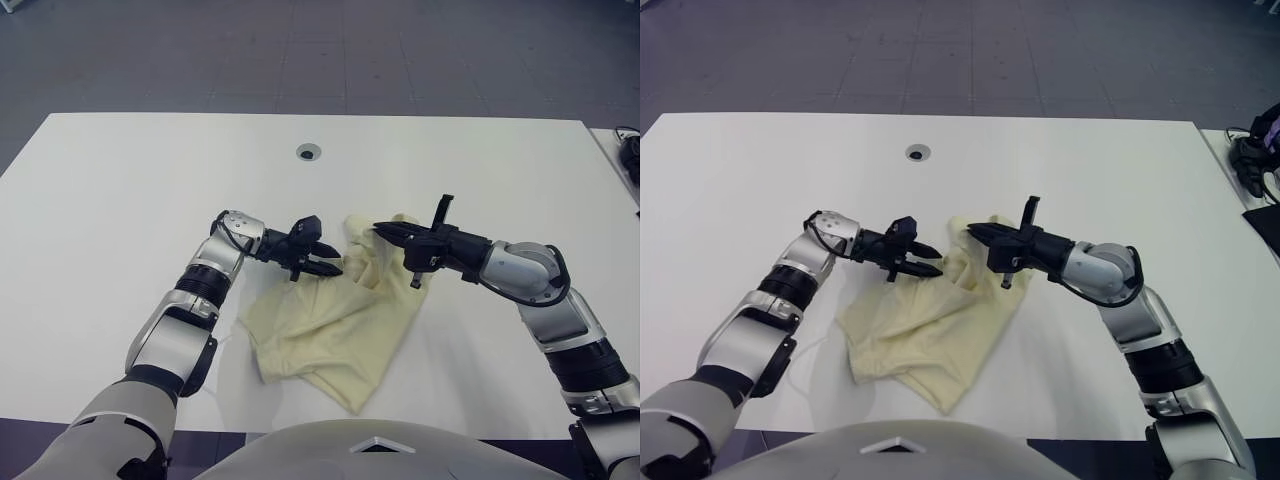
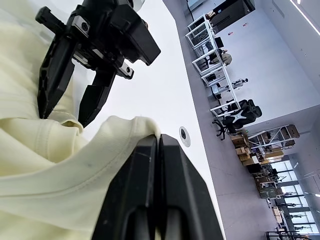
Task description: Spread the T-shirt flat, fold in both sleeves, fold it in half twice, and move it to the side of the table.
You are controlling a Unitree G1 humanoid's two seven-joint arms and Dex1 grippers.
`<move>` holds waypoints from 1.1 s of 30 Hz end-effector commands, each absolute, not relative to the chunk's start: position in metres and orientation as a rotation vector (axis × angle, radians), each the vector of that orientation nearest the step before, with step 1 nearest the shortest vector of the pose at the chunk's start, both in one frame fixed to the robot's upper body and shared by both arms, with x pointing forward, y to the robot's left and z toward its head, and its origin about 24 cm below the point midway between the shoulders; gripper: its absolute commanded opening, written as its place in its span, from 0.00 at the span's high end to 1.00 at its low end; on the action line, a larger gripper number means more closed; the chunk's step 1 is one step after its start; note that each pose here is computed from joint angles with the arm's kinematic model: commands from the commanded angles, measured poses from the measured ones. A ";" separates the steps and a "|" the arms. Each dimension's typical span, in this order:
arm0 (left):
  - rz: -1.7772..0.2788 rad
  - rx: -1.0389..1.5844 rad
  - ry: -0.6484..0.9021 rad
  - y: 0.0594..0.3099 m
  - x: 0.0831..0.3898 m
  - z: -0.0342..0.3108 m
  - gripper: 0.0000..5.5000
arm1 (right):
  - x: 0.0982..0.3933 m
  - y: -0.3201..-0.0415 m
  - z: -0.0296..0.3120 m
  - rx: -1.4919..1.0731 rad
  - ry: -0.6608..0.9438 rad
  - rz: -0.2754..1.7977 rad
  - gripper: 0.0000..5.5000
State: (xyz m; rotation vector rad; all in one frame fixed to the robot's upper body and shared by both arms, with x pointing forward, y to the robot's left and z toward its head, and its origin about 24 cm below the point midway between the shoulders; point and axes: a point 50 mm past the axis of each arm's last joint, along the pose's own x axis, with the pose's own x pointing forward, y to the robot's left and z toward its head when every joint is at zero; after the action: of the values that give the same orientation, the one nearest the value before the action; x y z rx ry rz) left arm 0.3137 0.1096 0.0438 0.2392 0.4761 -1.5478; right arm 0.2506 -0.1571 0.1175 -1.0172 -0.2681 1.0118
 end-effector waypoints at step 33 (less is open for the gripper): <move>-0.325 1.444 -0.166 0.177 0.423 0.247 1.00 | 0.411 -0.183 0.213 -0.999 -0.309 0.258 1.00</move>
State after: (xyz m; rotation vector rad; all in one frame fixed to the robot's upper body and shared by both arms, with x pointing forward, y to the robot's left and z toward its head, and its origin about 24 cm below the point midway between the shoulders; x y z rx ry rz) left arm 0.4212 0.1709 0.2283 1.3872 -0.1407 -0.4198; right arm 0.4040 -0.1827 0.1913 -0.9803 -0.2696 0.3345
